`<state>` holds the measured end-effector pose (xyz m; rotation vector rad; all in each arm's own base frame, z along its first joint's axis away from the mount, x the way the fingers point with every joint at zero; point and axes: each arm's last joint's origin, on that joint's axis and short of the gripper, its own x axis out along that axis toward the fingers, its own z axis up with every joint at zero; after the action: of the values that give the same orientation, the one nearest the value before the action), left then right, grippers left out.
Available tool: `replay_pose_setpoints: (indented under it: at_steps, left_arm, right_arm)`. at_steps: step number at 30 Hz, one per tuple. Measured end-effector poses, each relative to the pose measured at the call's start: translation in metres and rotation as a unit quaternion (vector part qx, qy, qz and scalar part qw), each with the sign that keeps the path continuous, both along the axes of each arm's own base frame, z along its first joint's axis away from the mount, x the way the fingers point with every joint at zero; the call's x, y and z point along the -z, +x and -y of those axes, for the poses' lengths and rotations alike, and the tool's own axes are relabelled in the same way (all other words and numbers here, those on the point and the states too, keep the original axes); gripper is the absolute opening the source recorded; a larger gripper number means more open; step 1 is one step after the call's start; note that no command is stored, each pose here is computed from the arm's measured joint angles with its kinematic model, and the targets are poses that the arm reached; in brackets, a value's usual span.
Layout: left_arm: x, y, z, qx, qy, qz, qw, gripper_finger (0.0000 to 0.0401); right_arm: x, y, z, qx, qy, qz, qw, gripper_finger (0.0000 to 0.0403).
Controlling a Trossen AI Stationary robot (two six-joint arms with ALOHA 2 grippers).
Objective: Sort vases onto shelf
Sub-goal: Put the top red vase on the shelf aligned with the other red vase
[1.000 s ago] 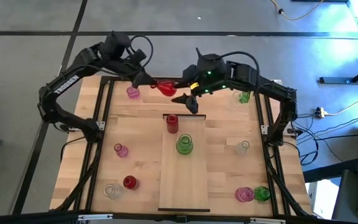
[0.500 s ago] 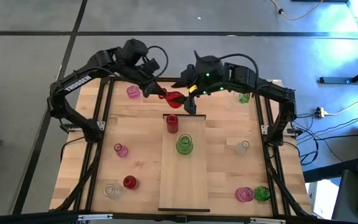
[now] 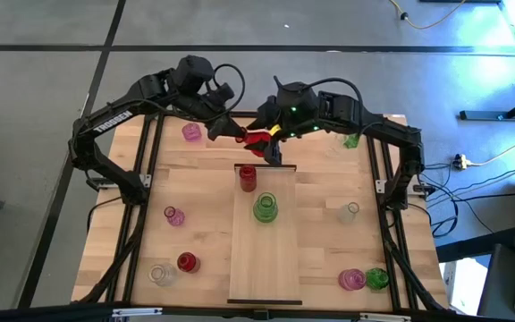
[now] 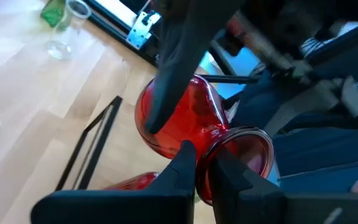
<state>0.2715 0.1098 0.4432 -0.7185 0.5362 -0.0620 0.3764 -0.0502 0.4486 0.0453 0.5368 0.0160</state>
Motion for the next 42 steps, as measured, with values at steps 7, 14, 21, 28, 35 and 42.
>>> replay_pose_setpoints:
  at_steps: [7, 14, 21, 28, 35, 42]
  left_arm:
    - [-0.001, 0.001, 0.001, 0.001, 0.001, 0.004, 1.000, 0.0012]
    - [0.001, 0.001, 0.001, -0.003, -0.001, -0.007, 1.000, 0.0012]
    - [0.001, 0.001, 0.001, -0.005, -0.001, -0.008, 1.000, 0.0012]
    - [0.000, 0.001, 0.001, -0.006, 0.001, 0.001, 1.000, 0.0026]
    - [-0.004, -0.002, -0.007, -0.010, -0.008, 0.019, 1.000, 0.0040]
    - [-0.021, -0.009, -0.015, -0.020, 0.004, 0.056, 0.998, 0.0037]
  right_arm:
    - [0.004, 0.005, 0.000, -0.009, 0.003, -0.002, 1.000, 0.0215]
    - [0.003, 0.007, 0.000, -0.020, 0.011, 0.009, 1.000, 0.0128]
    - [0.003, 0.007, 0.000, -0.018, 0.013, 0.008, 1.000, 0.0122]
    - [0.003, 0.007, 0.000, -0.005, 0.023, 0.009, 1.000, 0.0121]
    - [-0.002, 0.004, 0.001, 0.014, 0.034, 0.018, 0.999, 0.0111]
    - [-0.016, -0.005, 0.001, 0.035, 0.020, 0.051, 0.998, 0.0111]
